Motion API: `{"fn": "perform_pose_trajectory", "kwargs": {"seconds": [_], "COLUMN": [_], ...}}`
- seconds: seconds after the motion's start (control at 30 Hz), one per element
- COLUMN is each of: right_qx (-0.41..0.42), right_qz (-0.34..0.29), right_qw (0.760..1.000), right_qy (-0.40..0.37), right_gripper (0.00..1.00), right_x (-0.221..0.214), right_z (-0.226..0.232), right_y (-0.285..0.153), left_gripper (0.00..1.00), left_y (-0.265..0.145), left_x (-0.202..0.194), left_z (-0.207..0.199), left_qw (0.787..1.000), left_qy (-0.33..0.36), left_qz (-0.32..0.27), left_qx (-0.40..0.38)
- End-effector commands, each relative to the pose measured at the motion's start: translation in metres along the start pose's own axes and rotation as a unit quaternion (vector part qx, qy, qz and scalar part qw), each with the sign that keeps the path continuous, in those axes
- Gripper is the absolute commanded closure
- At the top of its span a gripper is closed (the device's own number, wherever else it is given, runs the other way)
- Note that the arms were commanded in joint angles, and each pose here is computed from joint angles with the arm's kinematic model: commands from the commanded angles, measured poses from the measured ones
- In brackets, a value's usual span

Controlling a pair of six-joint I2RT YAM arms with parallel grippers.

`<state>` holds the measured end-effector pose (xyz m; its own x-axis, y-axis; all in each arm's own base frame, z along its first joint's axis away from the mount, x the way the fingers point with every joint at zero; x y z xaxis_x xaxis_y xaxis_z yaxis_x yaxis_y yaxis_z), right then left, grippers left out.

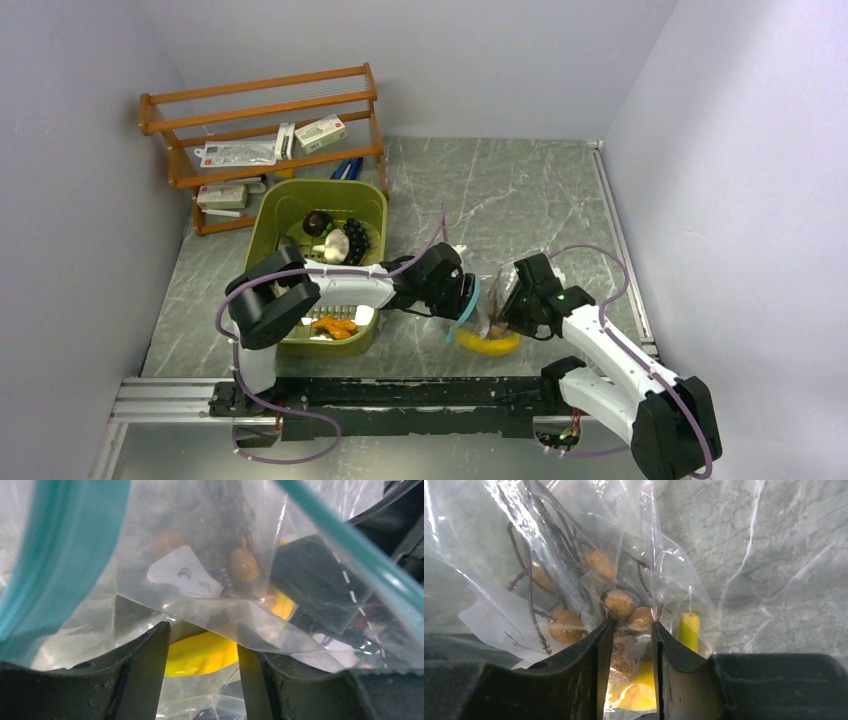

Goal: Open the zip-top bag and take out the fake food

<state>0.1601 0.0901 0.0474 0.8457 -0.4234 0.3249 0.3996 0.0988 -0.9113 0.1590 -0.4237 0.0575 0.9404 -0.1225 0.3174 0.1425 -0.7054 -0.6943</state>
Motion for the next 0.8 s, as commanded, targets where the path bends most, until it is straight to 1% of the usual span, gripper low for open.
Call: {"fn": "perform_pose_trajectory", "kwargs": {"seconds": [0.0,0.1,0.2,0.3,0.37,0.43,0.53,0.67,0.77], "right_qx": [0.029,0.028,0.021,0.027,0.041,0.042,-0.012,-0.073,-0.093], "right_qz": [0.009,0.013,0.01,-0.002,-0.008,-0.016,-0.047,-0.102,-0.111], "right_qw": [0.999,0.999,1.0,0.999,0.999,0.999,0.998,0.989,0.985], "right_qy": [0.009,0.011,0.015,0.02,0.023,0.021,0.041,0.083,0.094], "right_gripper": [0.66,0.66,0.66,0.66,0.66,0.68,0.69,0.66,0.67], "right_x": [-0.009,-0.013,-0.014,-0.01,-0.007,-0.002,0.011,0.027,0.03], "right_z": [0.003,0.0,-0.004,-0.002,0.004,0.005,-0.009,-0.028,-0.033], "right_y": [0.002,0.002,0.001,-0.002,-0.005,-0.01,-0.023,-0.041,-0.035], "left_gripper": [0.38,0.38,0.41,0.43,0.46,0.46,0.44,0.44,0.45], "left_y": [0.007,0.008,0.009,0.012,0.013,0.014,0.016,0.016,0.015], "left_x": [0.003,0.002,-0.008,-0.02,-0.027,-0.029,-0.028,-0.025,-0.023], "left_z": [-0.028,-0.037,-0.041,-0.032,-0.026,-0.023,-0.023,-0.019,-0.012], "left_qw": [0.997,0.995,0.992,0.992,0.992,0.992,0.993,0.995,0.996], "left_qy": [0.002,0.001,0.0,-0.011,-0.019,-0.023,-0.022,-0.028,-0.037], "left_qz": [0.003,0.01,0.041,0.068,0.074,0.078,0.077,0.065,0.053], "left_qx": [-0.072,-0.096,-0.116,-0.105,-0.103,-0.099,-0.091,-0.072,-0.056]}}
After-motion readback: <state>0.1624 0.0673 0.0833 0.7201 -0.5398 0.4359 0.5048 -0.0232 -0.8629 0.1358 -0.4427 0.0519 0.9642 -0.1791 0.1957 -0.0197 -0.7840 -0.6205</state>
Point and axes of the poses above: each gripper's point midway between its finger pads, its own y axis out along the fingers, its own z axis along the line the jaws close on, x = y × z, the point moved 2 cm from there along -y, back along the fingers, and after that the axes turned 6 degrees about -y, right-handed, at the moved point
